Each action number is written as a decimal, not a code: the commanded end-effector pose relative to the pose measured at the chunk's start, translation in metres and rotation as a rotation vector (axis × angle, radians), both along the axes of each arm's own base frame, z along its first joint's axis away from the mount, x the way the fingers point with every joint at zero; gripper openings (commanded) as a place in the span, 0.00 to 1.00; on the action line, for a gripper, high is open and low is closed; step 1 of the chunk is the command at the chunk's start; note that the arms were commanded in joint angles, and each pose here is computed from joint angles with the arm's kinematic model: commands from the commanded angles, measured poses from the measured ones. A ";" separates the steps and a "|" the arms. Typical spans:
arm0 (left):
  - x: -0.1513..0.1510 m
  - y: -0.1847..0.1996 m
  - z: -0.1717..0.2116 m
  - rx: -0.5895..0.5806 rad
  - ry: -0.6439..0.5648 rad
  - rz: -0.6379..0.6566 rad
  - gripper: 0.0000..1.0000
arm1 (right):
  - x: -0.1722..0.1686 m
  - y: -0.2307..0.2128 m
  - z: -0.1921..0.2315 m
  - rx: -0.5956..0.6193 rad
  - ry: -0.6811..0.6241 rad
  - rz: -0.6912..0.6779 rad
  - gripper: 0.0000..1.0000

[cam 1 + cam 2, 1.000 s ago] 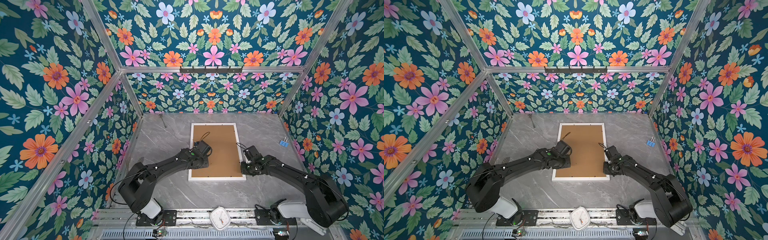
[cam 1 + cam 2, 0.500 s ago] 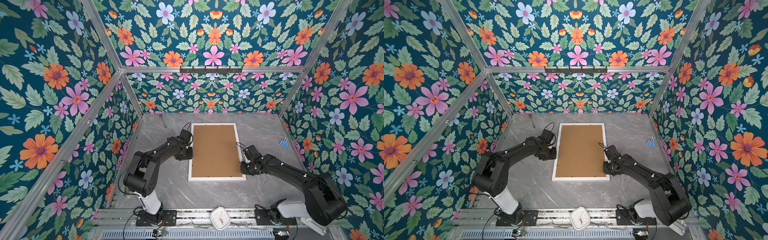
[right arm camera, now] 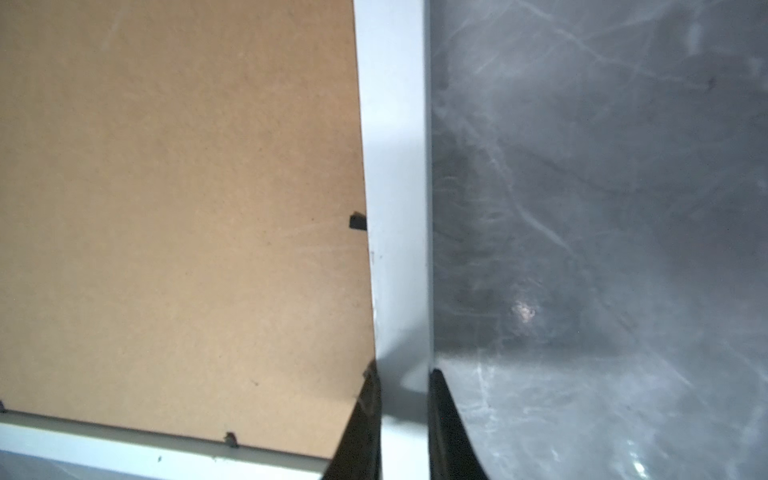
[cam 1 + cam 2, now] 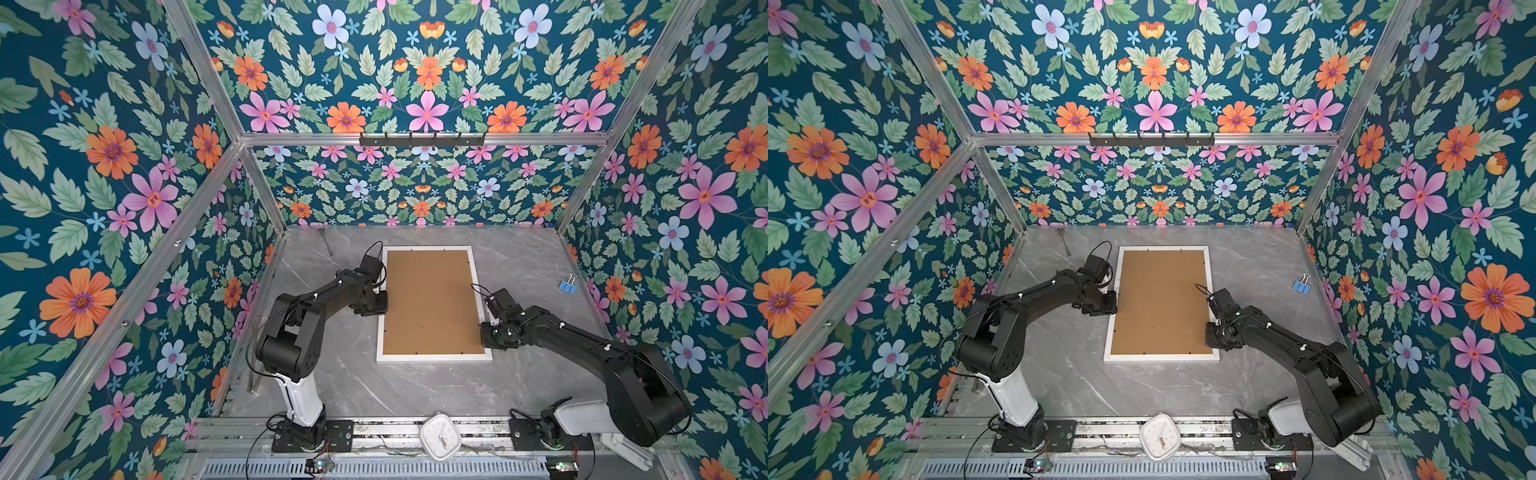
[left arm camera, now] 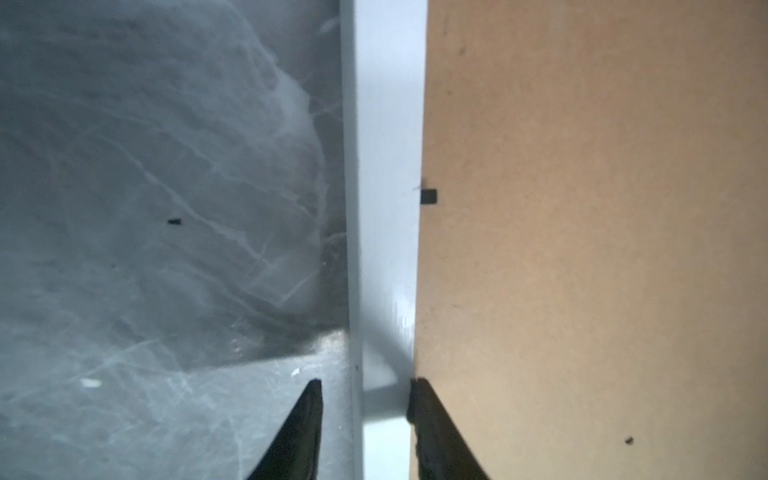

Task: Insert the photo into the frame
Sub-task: 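Move the left gripper back to pinch the frame side edge, then lift the right gripper and move it to the frame's far edge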

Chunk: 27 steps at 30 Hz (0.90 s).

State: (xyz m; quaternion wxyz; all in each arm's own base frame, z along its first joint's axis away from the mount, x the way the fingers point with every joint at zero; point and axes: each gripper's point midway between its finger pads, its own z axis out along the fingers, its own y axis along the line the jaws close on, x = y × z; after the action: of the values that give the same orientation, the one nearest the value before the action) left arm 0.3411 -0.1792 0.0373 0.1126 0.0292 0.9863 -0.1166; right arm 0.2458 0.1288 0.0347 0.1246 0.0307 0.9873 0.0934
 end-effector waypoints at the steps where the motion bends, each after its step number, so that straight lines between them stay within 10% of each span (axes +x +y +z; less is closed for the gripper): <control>1: -0.003 0.006 -0.005 0.028 0.006 0.005 0.32 | -0.005 -0.001 -0.005 -0.004 0.023 0.002 0.00; 5: -0.008 0.004 -0.006 0.012 0.013 0.006 0.25 | -0.004 -0.001 -0.001 -0.003 0.018 0.001 0.02; 14: -0.035 0.004 -0.010 0.044 0.058 -0.024 0.11 | 0.016 0.001 0.036 -0.013 -0.067 0.027 0.39; 27: -0.074 -0.002 -0.002 0.042 0.076 -0.036 0.08 | 0.082 0.017 0.096 0.308 -0.166 -0.020 0.50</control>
State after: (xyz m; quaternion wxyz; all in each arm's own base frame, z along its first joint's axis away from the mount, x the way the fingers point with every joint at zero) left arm 0.2841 -0.1832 0.0374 0.0976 0.0457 0.9889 -0.1022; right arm 0.3166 0.1311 0.1180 0.1925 0.0660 0.9586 0.1991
